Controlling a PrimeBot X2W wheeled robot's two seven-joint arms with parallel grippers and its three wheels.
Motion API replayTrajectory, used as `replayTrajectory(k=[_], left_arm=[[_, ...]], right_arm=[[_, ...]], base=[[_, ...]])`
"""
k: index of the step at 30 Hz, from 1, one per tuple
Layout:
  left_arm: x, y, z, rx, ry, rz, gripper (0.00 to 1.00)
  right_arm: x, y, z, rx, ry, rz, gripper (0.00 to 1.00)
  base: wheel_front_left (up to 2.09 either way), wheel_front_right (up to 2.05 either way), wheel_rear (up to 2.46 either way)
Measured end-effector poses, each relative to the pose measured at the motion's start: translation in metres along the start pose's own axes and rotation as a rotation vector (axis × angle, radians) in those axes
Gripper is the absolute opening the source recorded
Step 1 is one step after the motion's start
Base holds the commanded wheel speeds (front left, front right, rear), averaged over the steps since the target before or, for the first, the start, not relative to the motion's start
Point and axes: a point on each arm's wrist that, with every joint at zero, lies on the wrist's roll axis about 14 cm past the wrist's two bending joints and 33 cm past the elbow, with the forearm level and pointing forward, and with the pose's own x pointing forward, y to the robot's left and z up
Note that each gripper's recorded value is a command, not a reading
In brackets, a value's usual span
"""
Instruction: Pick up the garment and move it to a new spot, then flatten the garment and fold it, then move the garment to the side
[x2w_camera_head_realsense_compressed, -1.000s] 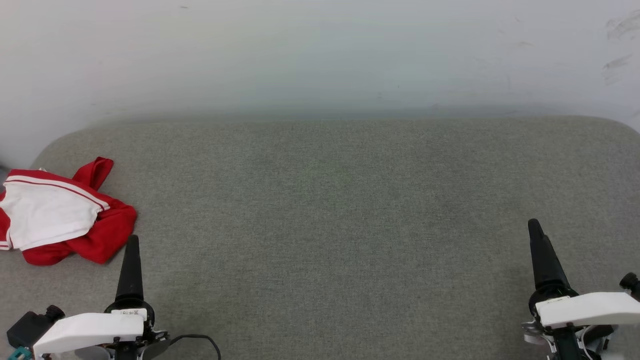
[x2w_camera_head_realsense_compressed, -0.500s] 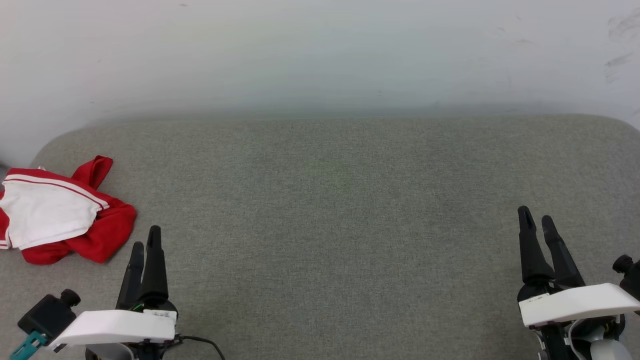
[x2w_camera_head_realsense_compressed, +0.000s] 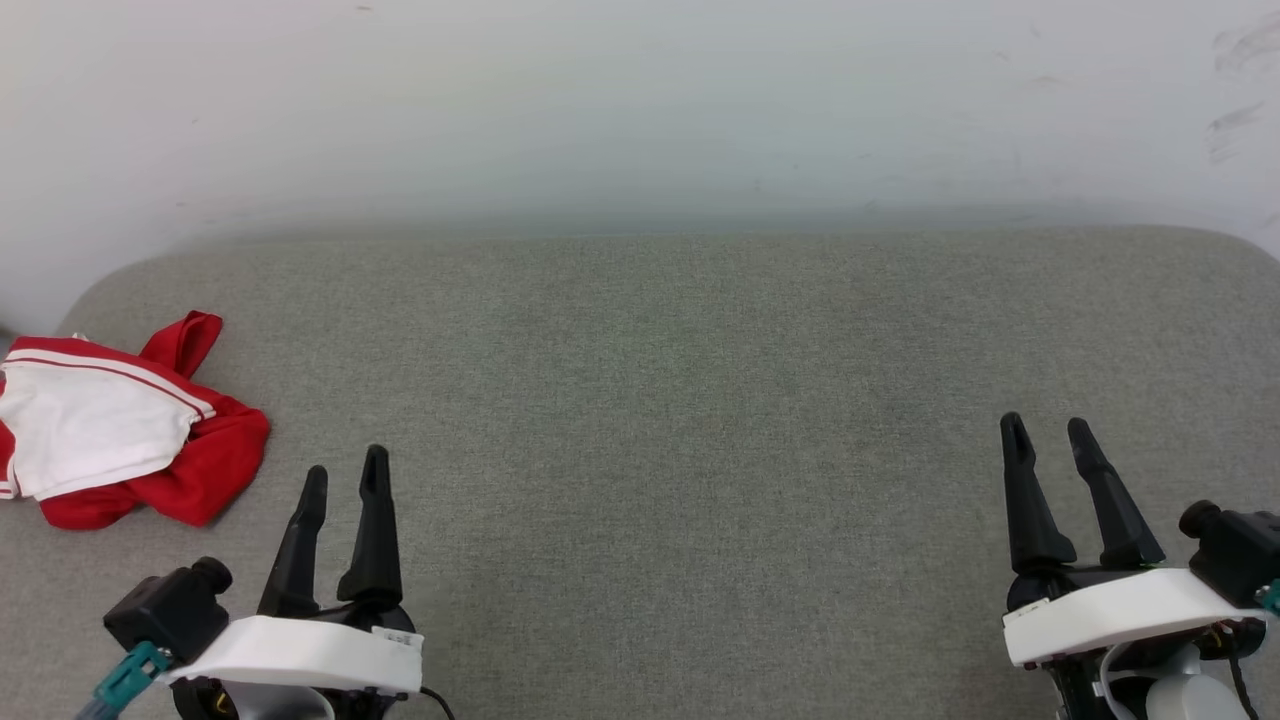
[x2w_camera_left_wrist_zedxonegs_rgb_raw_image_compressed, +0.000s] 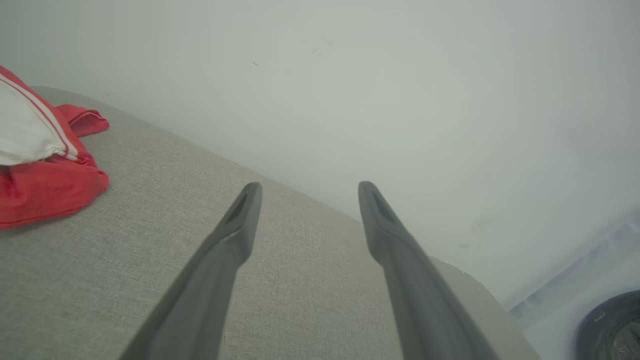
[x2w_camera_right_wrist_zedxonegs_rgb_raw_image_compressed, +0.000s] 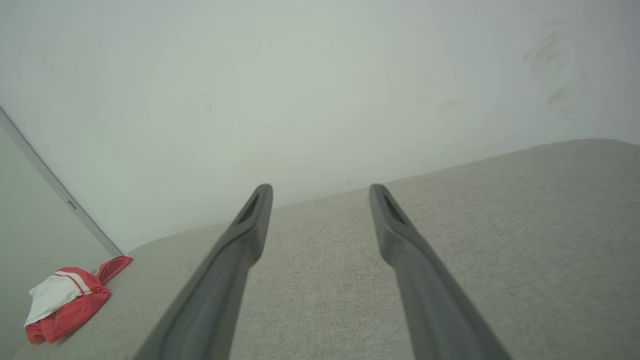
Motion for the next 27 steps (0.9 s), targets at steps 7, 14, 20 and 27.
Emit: replayTrajectory(k=[7,14,20,27], left_arm=[[-0.003,-0.009,-0.007,0.124,0.013,-0.019,1.0],[-0.005,-0.018,-0.014,0.229,0.023,-0.047,1.0],[-0.007,-0.023,-0.02,0.3,0.031,-0.062,1.0],[-0.009,-0.028,-0.024,0.367,0.032,-0.087,1.0]], right_arm=[[-0.002,0.005,-0.004,-0.106,0.01,0.024,1.0],[-0.003,0.009,-0.005,-0.188,0.007,0.045,1.0],[-0.003,0.012,-0.006,-0.261,0.005,0.063,1.0],[-0.004,0.015,-0.005,-0.334,-0.003,0.081,1.0]], base=[[0.0,0.0,0.0],[0.0,0.0,0.0],[0.0,0.0,0.0],[0.0,0.0,0.0]])
